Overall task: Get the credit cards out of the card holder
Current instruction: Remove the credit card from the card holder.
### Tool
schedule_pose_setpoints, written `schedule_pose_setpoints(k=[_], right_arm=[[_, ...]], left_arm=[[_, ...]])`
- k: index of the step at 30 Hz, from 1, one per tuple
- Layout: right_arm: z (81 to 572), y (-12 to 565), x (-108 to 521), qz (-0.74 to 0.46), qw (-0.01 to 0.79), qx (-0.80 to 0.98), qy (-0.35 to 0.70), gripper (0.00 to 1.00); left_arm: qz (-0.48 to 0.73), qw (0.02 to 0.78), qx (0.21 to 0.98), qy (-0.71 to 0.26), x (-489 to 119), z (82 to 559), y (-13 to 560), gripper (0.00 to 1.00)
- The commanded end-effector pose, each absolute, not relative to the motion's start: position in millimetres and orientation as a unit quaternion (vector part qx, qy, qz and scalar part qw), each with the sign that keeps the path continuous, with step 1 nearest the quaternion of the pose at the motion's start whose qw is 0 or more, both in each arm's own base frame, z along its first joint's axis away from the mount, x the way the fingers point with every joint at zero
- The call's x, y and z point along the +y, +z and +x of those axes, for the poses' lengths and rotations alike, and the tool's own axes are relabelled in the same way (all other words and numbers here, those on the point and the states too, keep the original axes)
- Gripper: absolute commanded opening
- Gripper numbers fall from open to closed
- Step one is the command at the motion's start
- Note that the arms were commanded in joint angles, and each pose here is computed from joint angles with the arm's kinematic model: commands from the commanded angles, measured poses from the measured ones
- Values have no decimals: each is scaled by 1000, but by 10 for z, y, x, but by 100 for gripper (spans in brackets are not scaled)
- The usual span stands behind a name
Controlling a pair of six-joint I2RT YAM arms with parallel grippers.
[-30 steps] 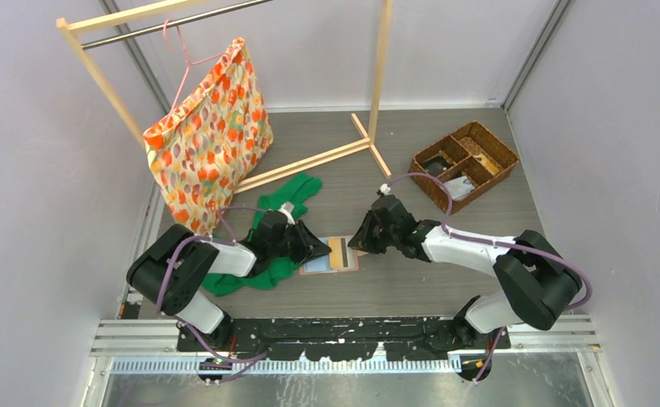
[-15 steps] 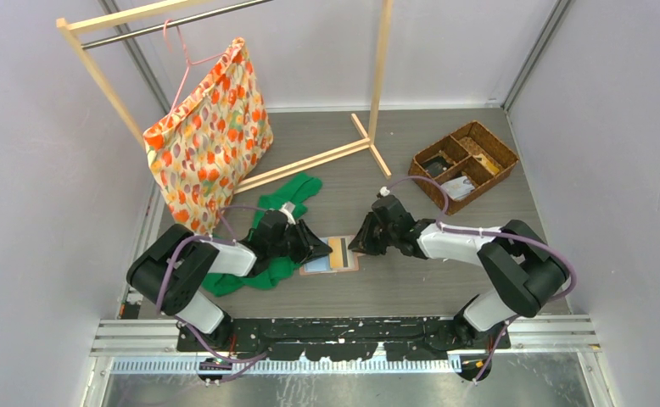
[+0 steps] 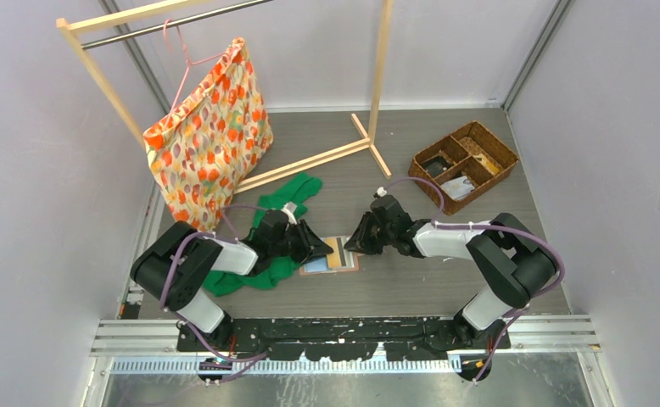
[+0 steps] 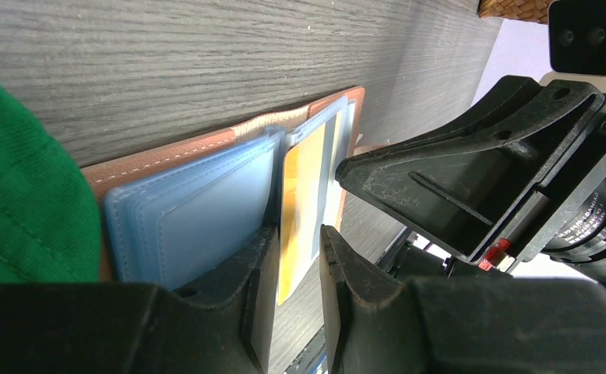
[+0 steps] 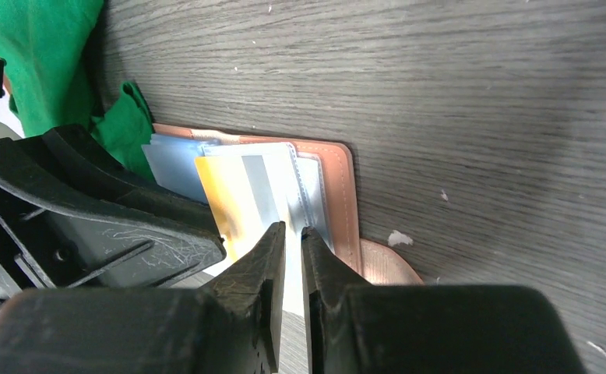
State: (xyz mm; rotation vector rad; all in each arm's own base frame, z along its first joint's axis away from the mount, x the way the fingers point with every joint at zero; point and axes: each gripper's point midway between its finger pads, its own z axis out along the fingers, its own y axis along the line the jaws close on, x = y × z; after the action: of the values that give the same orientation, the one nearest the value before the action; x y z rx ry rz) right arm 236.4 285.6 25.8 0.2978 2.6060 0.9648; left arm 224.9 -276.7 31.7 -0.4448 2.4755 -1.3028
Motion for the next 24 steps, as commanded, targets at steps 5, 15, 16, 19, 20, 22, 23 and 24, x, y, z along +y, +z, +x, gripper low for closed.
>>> schedule_pose_setpoints(k=[5,15,16,19,20,22,23,24], right_arm=[[2345,186,2880,105,166,919,343,19],[2324,104,2830,111,162,924,329,19],[2322,97,2823,112,162,924,328,19],[2310,60,2800,116,160,926,323,19],[2304,48,2798,116,159,926,322,18],[2303,31,2798,117,157,927,321,18],[2308,22,2794,118,157,927,320,18],[2307,14,2797,119,156,927,319,18]], left_arm=[[-145,166,859,-462,-2808,2312,354,22],[-157,168,862,-451,-2693,2280,310,1],[-159,171,862,-450,-2660,2276,316,1],[-162,177,864,-443,-2560,2255,329,1],[-162,178,866,-439,-2527,2237,336,1],[-160,183,867,-435,-2486,2227,365,0],[-160,185,869,-430,-2460,2225,371,1],[-160,188,870,-427,-2439,2221,381,1]])
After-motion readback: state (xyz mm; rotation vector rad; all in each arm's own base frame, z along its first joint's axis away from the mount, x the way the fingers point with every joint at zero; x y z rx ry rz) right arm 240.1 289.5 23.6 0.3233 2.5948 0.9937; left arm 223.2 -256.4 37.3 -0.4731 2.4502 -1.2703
